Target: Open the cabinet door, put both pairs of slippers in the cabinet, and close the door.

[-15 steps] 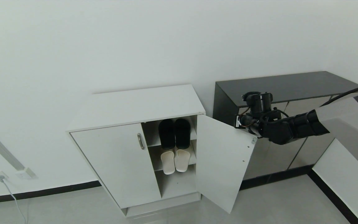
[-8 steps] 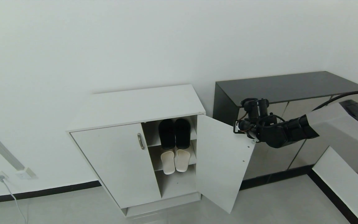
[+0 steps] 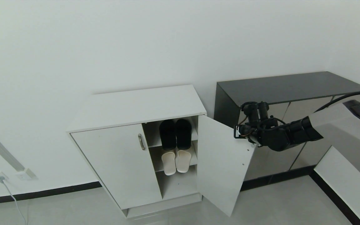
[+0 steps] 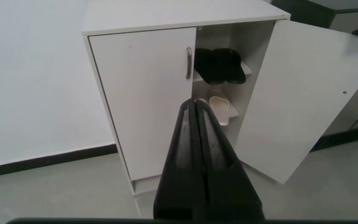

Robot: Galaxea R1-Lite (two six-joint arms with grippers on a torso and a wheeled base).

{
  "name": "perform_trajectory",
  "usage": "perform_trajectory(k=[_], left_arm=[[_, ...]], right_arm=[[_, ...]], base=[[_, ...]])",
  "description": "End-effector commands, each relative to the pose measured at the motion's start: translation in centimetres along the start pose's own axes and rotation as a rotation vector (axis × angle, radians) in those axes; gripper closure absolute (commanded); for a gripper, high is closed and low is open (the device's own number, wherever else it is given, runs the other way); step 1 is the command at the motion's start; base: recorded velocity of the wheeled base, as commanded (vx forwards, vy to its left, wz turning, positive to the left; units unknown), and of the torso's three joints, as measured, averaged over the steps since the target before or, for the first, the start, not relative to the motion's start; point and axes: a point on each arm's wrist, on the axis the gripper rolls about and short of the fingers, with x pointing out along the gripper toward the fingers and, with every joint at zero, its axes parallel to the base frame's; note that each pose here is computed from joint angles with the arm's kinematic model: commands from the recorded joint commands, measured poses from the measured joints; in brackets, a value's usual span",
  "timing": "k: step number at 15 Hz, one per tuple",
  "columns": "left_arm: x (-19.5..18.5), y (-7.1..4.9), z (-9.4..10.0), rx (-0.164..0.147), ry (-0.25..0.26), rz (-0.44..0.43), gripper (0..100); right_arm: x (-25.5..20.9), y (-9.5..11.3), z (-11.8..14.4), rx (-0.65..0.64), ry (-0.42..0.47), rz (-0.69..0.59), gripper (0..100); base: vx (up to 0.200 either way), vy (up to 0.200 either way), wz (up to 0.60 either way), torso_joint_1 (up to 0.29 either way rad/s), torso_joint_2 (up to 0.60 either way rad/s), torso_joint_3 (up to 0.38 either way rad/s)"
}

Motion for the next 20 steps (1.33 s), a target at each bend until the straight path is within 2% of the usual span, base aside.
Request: perform_trajectory(k=[1,4,13,17,20], left_arm=[[0.0,0.0,0.0,0.000,0.001,0.000,100],[0.0,0.0,0.0,0.000,0.002,0.000,100],[0.0,0.0,0.0,0.000,0.002,0.000,100],[0.0,0.0,0.0,0.000,0.001,0.000,100],[0.0,0.0,0.0,0.000,0.001,0.000,100]], right_arm=[[-2.2,1.0,0.4,-0.011,-0.005,0.033,100],[-4.7,2.6,-0.6,-0.043,0.024,0.078,100],[-10.4,9.6,-3.4,-0.044,0.072,0.271,100],[-11.9,9.8,-2.7,-0.034,0.038,0.298,100],[-13.8,8.5,-2.2,-0.039,0.029,0.303,100]], base=[[0.000,0.000,0.00,0.000,0.00,0.000],[0.000,0.000,0.00,0.000,0.00,0.000],[0.000,0.000,0.00,0.000,0.00,0.000],[0.000,0.000,0.00,0.000,0.00,0.000],[0.000,0.000,0.00,0.000,0.00,0.000]])
